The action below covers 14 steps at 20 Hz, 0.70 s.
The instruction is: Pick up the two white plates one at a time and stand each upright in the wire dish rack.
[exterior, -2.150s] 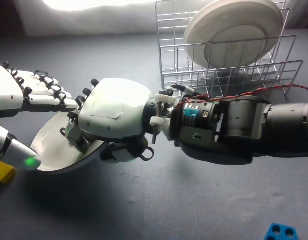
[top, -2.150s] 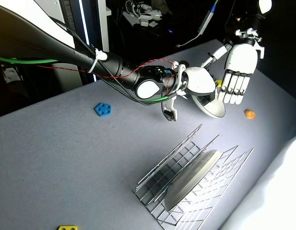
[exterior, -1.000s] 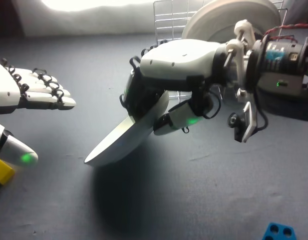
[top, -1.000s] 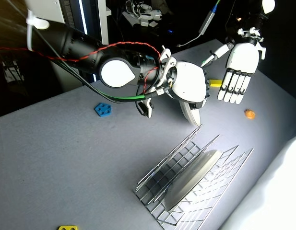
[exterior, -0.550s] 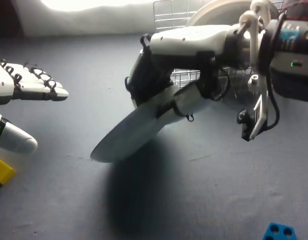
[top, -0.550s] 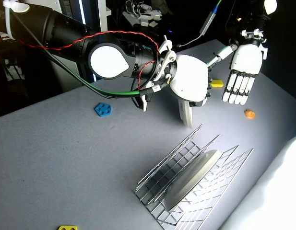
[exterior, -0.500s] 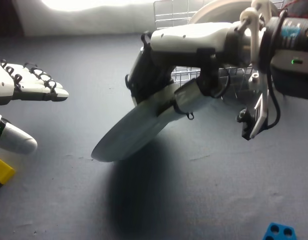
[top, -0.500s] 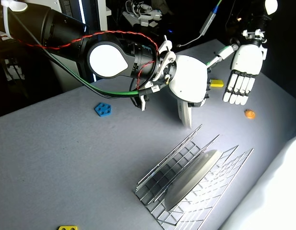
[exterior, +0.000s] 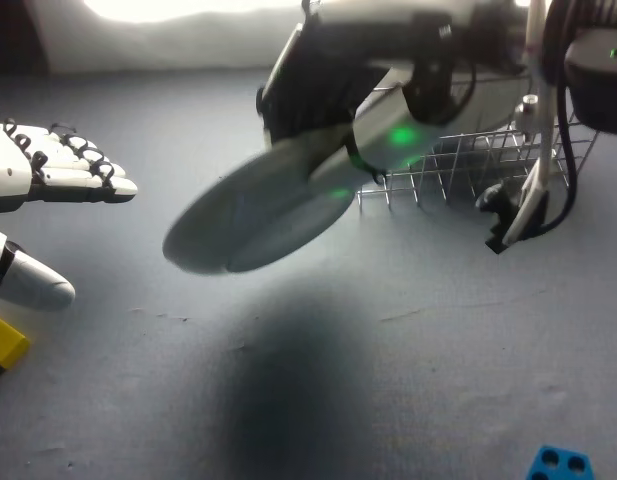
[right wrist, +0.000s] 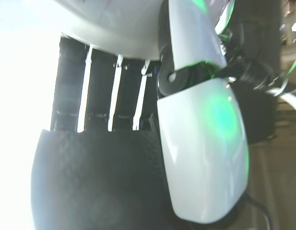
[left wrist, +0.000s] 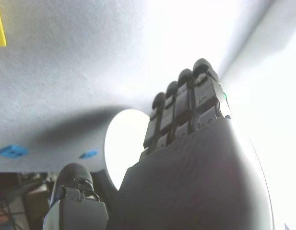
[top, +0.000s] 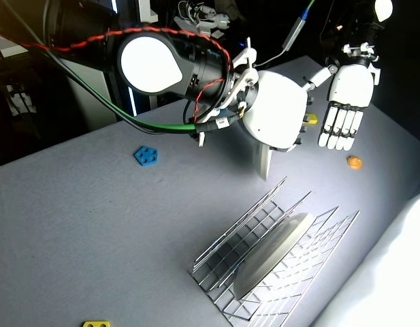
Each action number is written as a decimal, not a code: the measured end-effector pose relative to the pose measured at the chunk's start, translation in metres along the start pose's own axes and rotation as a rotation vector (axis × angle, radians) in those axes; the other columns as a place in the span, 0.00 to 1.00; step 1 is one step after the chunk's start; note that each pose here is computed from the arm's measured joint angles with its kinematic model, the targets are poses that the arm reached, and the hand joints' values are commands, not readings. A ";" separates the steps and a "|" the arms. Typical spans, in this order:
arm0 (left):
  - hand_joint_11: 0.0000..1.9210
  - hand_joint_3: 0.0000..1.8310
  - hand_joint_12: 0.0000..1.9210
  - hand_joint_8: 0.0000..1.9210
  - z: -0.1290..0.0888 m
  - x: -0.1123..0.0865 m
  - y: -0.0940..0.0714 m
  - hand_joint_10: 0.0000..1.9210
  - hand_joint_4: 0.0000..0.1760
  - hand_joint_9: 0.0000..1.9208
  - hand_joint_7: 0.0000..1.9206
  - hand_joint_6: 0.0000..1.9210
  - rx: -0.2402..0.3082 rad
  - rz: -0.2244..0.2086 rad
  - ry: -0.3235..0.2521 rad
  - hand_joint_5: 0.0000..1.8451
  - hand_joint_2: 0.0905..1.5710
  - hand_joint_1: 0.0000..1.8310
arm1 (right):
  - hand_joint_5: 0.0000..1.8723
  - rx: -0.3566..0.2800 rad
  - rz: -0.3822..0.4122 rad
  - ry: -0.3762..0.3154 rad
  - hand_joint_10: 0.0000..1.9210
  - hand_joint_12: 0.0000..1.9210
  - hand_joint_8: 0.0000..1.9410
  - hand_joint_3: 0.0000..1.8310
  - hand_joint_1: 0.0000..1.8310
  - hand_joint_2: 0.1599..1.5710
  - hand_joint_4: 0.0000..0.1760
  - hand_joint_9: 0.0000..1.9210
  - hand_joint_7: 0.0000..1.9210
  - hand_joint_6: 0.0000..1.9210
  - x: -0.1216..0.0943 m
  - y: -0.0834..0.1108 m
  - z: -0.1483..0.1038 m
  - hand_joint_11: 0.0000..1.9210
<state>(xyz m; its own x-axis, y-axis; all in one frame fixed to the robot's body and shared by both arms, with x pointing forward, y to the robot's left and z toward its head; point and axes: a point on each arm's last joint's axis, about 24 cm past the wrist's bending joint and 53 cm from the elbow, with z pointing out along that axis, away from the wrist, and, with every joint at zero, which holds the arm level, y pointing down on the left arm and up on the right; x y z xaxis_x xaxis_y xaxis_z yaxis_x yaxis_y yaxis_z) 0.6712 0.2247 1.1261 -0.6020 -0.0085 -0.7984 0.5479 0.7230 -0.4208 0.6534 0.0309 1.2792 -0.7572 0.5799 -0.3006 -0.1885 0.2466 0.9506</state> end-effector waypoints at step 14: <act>0.00 0.00 0.00 0.00 -0.002 0.007 0.004 0.00 0.00 0.00 0.00 0.00 -0.015 0.066 0.030 0.00 0.62 0.00 | 0.54 0.032 0.272 -0.052 0.49 0.57 0.41 0.00 0.76 0.64 0.00 0.51 0.59 0.49 -0.028 0.015 -0.013 0.44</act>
<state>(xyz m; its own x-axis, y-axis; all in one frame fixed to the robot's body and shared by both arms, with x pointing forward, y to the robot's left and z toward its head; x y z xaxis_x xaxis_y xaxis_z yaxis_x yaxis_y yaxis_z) 0.6683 0.2288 1.1199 -0.5823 0.0599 -0.8107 0.5783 0.7314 -0.3613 0.6635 0.0088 1.3024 -0.7440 0.6670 -0.0394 0.0373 0.1003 0.9943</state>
